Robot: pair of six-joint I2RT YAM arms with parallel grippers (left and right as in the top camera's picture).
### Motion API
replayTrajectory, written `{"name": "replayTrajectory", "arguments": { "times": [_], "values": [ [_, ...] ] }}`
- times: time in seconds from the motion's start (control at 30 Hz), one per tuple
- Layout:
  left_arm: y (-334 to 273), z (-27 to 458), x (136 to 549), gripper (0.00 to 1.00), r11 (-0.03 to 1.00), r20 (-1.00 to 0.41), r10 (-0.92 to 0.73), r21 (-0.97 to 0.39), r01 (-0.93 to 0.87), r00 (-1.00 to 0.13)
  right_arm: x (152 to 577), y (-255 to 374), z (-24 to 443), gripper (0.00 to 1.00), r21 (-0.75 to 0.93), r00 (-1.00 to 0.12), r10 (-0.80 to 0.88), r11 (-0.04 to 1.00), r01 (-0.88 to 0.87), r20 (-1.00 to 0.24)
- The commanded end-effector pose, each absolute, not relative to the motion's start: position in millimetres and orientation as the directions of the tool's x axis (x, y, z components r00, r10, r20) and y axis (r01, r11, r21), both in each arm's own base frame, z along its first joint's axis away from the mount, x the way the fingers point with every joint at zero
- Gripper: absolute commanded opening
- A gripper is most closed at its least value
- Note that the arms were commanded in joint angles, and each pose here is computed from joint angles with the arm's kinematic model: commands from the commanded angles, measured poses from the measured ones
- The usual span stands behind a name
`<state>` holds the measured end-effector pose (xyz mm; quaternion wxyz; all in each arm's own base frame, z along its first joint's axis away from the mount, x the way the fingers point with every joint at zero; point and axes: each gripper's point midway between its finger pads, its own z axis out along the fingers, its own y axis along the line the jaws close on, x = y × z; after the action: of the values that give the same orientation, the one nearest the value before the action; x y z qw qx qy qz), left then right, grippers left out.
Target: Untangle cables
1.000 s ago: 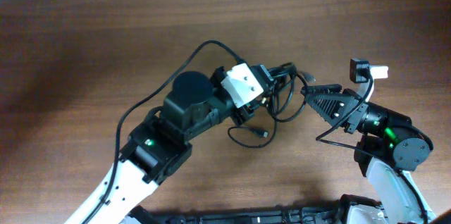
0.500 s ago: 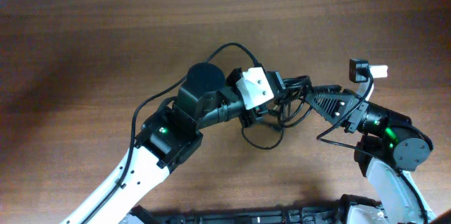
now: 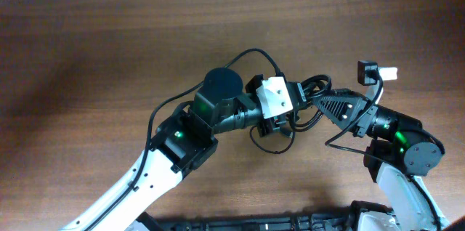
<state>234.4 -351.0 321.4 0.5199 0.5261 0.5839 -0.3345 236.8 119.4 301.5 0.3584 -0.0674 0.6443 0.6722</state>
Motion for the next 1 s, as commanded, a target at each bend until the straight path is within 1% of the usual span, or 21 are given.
{"name": "replayTrajectory", "arguments": {
  "times": [0.0,0.07,0.1,0.13,0.17,0.2,0.27,0.3,0.37,0.5,0.63,0.97],
  "values": [
    [-357.0,329.0,228.0,0.00,0.196,-0.960,0.249,0.177,0.965,0.125,236.4,121.3,308.3,0.30,0.797,-0.711,0.403,0.084,-0.599,-0.577],
    [-353.0,326.6,240.0,0.00,0.262,-0.955,0.274,0.190,0.946,0.116,236.3,121.2,308.2,0.15,0.797,-0.711,0.402,0.085,-0.599,-0.577],
    [-349.7,325.8,248.7,0.00,0.309,-0.951,0.288,0.202,0.929,0.111,235.3,121.9,307.1,0.06,0.797,-0.714,0.393,0.086,-0.598,-0.579],
    [-348.4,325.5,251.8,0.00,0.326,-0.950,0.293,0.206,0.923,0.108,235.2,121.9,307.0,0.04,0.797,-0.714,0.393,0.086,-0.598,-0.579],
    [-346.4,325.0,256.1,0.00,0.352,-0.950,0.298,0.205,0.914,0.098,235.5,121.5,307.3,0.04,0.796,-0.713,0.395,0.087,-0.599,-0.579],
    [-341.7,323.5,264.8,0.00,0.408,-0.950,0.305,0.193,0.893,0.066,235.5,121.6,307.4,0.04,0.796,-0.713,0.395,0.087,-0.599,-0.580],
    [-322.2,320.2,292.6,0.00,0.586,-0.957,0.283,0.123,0.801,-0.060,234.8,121.8,307.7,0.04,0.793,-0.710,0.392,0.088,-0.604,-0.584],
    [-313.1,319.0,302.5,0.00,0.648,-0.960,0.256,0.085,0.757,-0.112,234.1,122.0,308.4,0.04,0.787,-0.705,0.391,0.089,-0.611,-0.592],
    [-296.4,314.3,317.3,0.00,0.727,-0.958,0.207,0.015,0.687,-0.198,232.9,122.6,308.1,0.04,0.781,-0.702,0.383,0.093,-0.617,-0.600],
    [-271.8,298.0,331.6,0.00,0.785,-0.934,0.174,-0.059,0.617,-0.311,232.7,122.6,308.6,0.04,0.760,-0.680,0.381,0.106,-0.641,-0.627],
    [-247.5,284.3,343.2,0.00,0.831,-0.908,0.152,-0.097,0.548,-0.390,232.6,122.6,308.6,0.04,0.758,-0.678,0.380,0.107,-0.643,-0.629],
    [-202.7,252.0,351.4,0.00,0.891,-0.837,0.173,-0.092,0.445,-0.519,233.6,121.9,310.2,0.04,0.758,-0.674,0.391,0.106,-0.644,-0.627]
  ]
}}
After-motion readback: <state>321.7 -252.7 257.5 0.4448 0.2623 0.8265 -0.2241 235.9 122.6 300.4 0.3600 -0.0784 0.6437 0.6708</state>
